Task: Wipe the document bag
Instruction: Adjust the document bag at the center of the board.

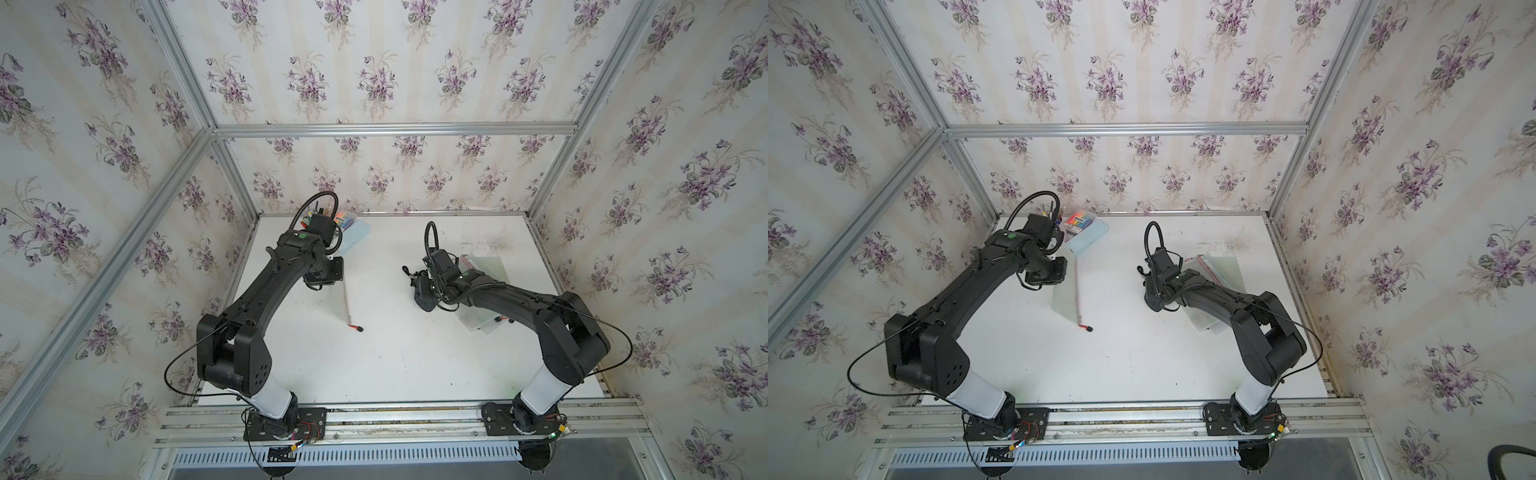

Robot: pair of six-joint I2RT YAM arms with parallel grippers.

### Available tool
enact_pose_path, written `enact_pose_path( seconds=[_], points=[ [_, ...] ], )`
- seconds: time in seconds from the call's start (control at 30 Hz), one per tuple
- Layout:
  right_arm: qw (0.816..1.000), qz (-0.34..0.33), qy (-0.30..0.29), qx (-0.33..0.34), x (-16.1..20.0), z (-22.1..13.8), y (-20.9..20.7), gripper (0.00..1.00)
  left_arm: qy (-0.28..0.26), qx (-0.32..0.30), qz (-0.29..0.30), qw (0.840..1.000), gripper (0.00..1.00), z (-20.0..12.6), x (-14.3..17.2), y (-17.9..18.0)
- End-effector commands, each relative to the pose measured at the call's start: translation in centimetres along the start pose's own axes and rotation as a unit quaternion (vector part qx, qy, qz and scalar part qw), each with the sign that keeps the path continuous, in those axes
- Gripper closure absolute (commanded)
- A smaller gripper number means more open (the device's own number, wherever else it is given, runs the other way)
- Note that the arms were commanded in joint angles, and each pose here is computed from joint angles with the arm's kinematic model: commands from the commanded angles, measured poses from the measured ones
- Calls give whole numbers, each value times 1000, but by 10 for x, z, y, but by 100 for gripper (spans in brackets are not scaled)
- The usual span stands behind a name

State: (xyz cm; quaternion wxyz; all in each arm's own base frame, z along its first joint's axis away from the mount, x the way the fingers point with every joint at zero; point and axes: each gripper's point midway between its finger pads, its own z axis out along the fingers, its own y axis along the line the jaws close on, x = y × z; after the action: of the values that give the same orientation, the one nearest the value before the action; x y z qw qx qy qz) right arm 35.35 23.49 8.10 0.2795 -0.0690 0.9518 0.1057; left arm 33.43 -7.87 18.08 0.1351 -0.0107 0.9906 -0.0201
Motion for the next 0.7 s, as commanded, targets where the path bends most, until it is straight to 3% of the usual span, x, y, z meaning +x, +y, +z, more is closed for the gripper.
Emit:
enact_pose_path(
  seconds=[0.0, 0.17, 0.3, 0.57, 0.67],
  points=[
    [1000, -8, -2, -1, -7, 1, -1, 73, 61, -116, 46, 990, 100, -28, 28, 41],
    [1000, -1, -7, 14, -17, 0, -22, 73, 63, -141, 108, 982, 100, -28, 25, 2],
    [999, 25, -17, 34, -27, -7, -57, 73, 112, -125, 118, 979, 100, 12, 42, -45],
    [996, 57, -34, 61, -28, -26, -102, 73, 150, -59, 130, 978, 99, 68, 67, -151],
    [995, 62, -40, 62, -29, -32, -107, 73, 164, -11, 143, 976, 86, 82, 76, -195]
  ],
)
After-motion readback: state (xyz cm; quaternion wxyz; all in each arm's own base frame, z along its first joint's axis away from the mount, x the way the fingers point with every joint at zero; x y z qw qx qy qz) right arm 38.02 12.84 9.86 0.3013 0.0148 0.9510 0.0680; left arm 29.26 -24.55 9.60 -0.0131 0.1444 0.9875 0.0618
